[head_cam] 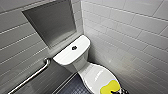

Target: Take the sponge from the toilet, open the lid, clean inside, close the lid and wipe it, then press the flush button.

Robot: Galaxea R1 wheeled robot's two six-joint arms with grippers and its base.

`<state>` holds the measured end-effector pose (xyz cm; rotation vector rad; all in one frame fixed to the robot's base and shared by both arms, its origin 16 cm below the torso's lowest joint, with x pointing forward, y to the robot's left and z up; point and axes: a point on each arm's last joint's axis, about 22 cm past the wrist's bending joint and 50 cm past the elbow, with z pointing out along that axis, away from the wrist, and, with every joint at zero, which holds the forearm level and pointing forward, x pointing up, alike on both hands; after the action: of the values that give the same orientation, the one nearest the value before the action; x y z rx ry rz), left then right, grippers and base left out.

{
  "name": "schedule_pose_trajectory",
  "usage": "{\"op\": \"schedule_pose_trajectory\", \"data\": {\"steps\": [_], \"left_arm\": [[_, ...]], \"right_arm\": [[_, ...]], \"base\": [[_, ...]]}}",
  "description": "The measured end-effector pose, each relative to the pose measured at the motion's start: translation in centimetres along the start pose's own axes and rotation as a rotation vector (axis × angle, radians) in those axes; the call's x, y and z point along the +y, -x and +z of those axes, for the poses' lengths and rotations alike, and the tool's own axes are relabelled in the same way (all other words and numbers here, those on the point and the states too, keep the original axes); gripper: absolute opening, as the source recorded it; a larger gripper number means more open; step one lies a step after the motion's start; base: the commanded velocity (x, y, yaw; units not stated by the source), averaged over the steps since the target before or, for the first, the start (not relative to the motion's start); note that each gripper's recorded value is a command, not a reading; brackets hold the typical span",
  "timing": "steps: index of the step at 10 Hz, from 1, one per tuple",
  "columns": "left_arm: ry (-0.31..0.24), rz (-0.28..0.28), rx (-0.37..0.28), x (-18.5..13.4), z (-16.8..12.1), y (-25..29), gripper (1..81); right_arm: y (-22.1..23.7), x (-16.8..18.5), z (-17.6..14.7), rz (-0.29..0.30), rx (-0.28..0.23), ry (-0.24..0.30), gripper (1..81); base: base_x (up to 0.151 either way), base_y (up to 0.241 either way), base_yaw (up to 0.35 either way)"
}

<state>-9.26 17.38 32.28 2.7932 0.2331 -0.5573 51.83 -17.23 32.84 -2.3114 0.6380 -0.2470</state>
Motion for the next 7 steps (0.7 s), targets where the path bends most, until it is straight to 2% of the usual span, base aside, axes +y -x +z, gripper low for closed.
{"op": "schedule_pose_trajectory", "data": {"steps": [2,5,7], "left_arm": [[0.0,0.0,-0.001,0.0,0.0,0.1,81.1],[0.0,-0.001,-0.004,0.0,0.0,0.2,81.1],[0.0,-0.001,-0.008,0.0,0.0,0.3,81.1]], "right_arm": [[-0.3,-0.2,0.5,-0.018,0.031,-0.02,81.1],[-0.5,-1.3,0.8,-0.063,0.049,-0.057,81.1],[-0.5,-2.7,1.3,-0.096,0.063,-0.099,81.1]], "base": [[0.0,0.0,0.0],[0.0,0.0,0.0],[0.0,0.0,0.0]]}}
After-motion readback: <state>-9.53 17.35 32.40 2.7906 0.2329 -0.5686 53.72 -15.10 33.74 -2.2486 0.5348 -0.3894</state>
